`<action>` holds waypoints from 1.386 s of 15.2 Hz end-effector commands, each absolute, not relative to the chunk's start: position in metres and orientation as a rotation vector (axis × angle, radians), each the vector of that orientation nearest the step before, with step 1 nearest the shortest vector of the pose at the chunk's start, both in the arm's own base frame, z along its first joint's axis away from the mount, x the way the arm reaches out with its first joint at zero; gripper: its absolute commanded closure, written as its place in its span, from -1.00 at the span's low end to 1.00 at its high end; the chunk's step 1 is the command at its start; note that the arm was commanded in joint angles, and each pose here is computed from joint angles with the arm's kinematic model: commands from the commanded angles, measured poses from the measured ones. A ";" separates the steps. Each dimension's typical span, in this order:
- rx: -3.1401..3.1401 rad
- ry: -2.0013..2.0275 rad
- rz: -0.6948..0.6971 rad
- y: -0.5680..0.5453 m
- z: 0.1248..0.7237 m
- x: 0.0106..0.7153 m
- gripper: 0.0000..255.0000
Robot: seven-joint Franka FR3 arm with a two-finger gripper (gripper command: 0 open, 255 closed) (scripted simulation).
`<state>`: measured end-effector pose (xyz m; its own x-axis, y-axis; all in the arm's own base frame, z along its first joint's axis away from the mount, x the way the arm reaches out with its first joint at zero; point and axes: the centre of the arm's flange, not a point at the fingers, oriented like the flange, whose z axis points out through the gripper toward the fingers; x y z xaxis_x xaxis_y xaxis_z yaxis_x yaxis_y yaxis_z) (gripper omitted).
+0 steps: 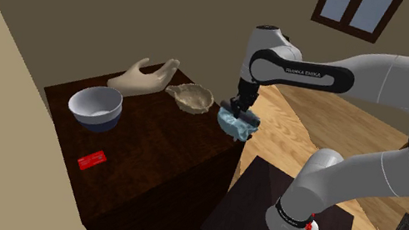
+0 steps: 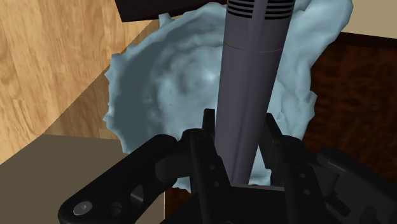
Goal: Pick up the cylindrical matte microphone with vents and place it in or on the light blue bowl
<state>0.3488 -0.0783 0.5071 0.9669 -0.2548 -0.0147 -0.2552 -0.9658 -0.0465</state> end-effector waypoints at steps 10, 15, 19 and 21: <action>-3.068 0.398 0.013 -0.078 0.506 0.349 -1.00; -3.068 0.398 0.013 -0.080 0.546 0.349 -1.00; -3.068 0.398 0.013 -0.081 0.556 0.349 -1.00; -3.068 0.398 0.013 -0.081 0.556 0.349 -1.00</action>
